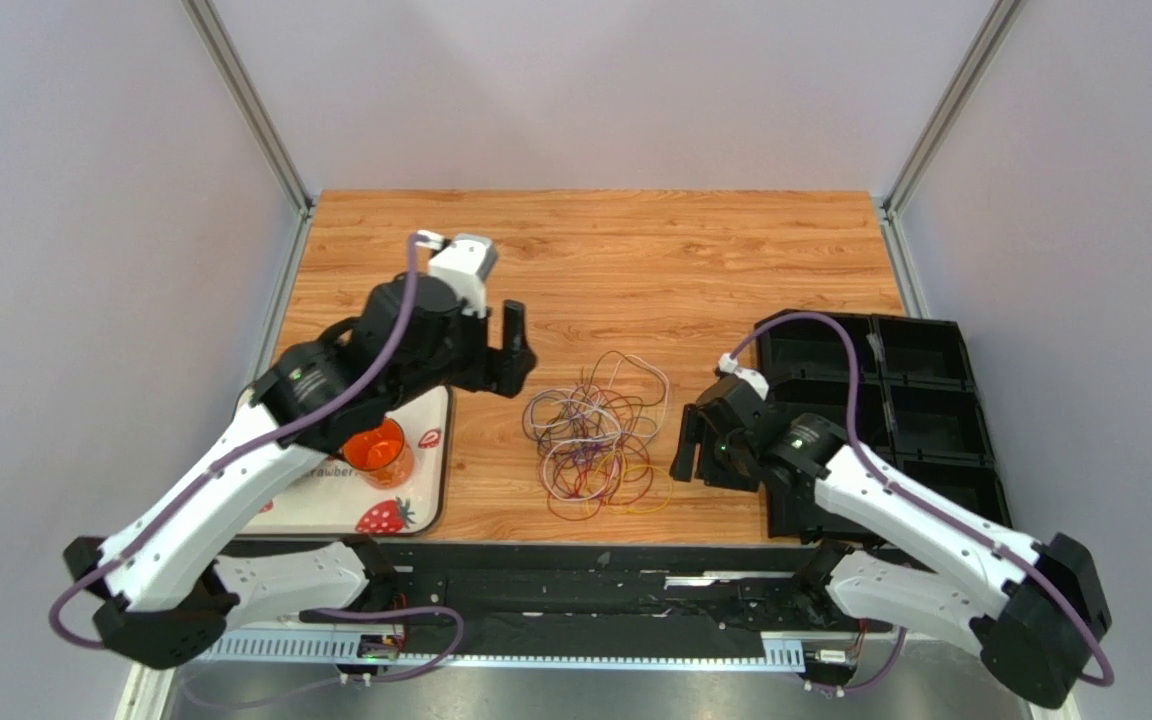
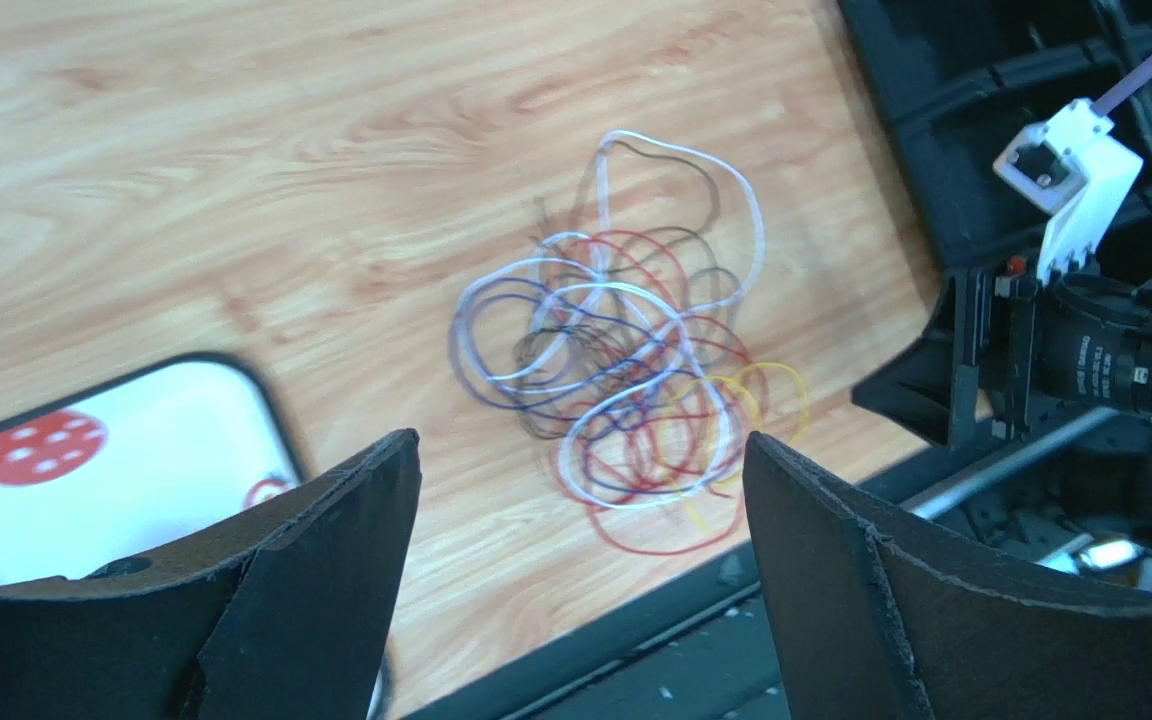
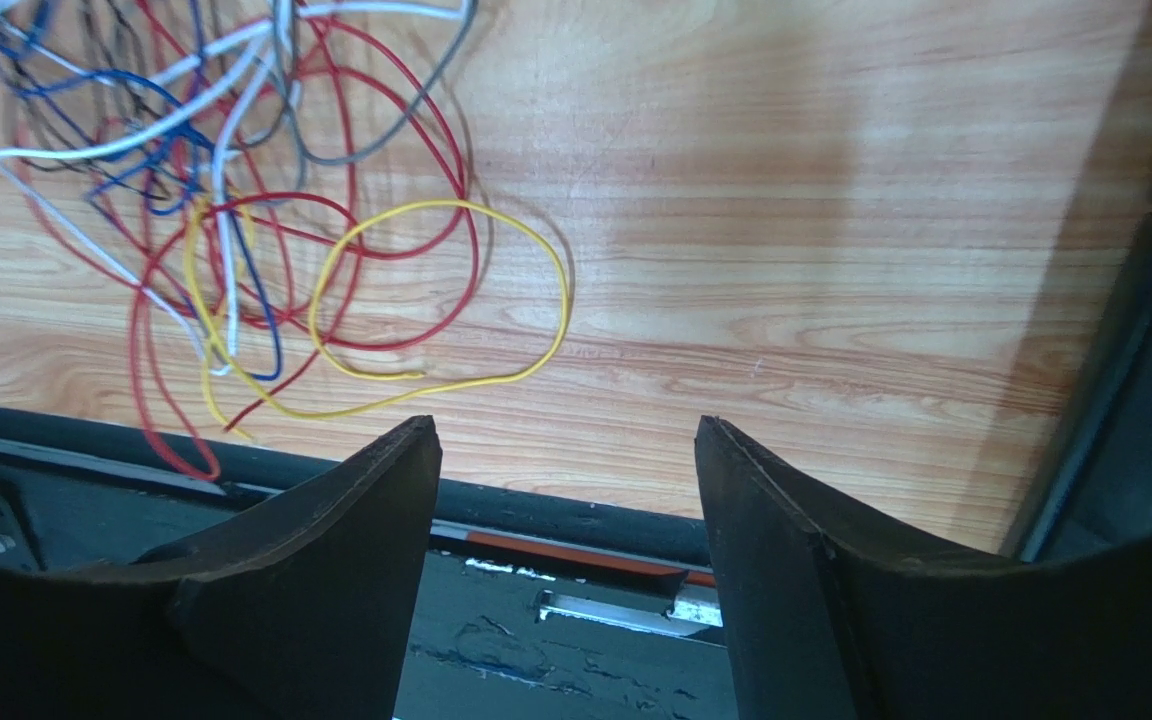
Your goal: Untangle the cables
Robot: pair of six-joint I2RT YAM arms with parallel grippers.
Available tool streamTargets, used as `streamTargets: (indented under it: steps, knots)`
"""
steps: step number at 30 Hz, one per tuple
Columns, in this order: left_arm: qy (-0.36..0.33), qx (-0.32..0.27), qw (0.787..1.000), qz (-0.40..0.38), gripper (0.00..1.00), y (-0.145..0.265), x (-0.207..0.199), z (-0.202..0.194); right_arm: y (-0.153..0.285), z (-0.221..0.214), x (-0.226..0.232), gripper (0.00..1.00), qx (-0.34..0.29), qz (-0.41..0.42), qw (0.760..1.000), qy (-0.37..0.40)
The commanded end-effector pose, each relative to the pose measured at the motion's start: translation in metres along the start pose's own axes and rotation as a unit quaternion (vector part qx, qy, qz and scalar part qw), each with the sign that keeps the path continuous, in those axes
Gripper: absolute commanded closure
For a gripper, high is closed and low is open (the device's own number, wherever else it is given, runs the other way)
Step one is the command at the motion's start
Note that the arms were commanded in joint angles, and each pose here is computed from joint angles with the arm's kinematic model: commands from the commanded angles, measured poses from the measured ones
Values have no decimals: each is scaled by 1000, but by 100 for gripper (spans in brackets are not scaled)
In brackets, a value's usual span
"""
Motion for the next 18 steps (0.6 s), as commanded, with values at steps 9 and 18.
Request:
streamTargets:
  steps: [9,18]
  knots:
    - [-38,23,995,87,13,25,53,-69,-53,6,32,40,31,-48,997,58]
    - [-42,29,994,98,13,19,60,-89,-76,12,34,48,38,-90,991,87]
Point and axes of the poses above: each gripper's point midway between its finger pads, its own y axis back along the fingers, its own x axis along the line the jaws close on, z = x × y, the point moved 6 cm from there along y, back along the fingers, and after that the axes turned 4 degrees about -y, right-handed, at the moved point
